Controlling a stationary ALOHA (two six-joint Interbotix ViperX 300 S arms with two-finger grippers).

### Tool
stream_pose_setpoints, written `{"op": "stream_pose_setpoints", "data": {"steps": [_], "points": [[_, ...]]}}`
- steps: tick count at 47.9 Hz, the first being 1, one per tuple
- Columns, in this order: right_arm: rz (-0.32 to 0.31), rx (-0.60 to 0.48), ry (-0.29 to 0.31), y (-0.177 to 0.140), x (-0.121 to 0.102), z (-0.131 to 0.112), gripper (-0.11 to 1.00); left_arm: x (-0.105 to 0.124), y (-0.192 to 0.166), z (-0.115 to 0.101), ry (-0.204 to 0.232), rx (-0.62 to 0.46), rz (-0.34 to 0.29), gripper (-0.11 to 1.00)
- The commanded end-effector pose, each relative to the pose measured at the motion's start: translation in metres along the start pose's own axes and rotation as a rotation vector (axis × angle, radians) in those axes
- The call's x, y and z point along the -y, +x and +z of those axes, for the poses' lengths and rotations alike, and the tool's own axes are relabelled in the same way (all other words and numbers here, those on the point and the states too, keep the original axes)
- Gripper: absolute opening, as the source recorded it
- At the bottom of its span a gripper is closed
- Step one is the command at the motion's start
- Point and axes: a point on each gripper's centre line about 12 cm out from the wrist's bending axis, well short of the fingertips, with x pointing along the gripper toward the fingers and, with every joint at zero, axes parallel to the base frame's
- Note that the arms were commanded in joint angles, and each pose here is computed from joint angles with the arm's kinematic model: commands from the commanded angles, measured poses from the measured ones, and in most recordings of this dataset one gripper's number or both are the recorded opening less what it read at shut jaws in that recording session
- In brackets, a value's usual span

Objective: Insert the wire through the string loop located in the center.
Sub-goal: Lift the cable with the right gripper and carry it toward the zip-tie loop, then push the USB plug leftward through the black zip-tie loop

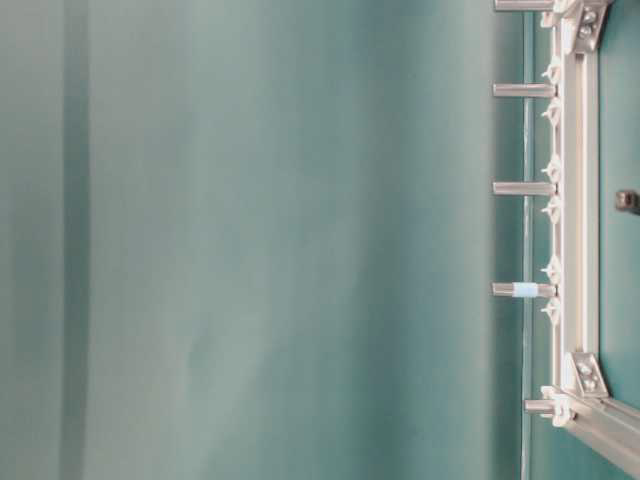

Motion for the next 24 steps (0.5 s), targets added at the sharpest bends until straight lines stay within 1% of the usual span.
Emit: {"op": "stream_pose_setpoints", "data": {"steps": [1,11,24], "points": [[0.000,0.035,0.007,-0.002,0.000,0.011,0.08,0.001,0.001,0.005,0.002,0.014,-0.002,0.05],[-0.007,0.042,0.014,0.000,0.003,0.015,0.08,0.001,0.001,0.006,0.002,0.018,-0.004,0.05],[-0.016,0.039,0.019,0.013,0.006,0.024,0.08,0.001,0.001,0.009,0.004,0.024,-0.005,0.05]]}}
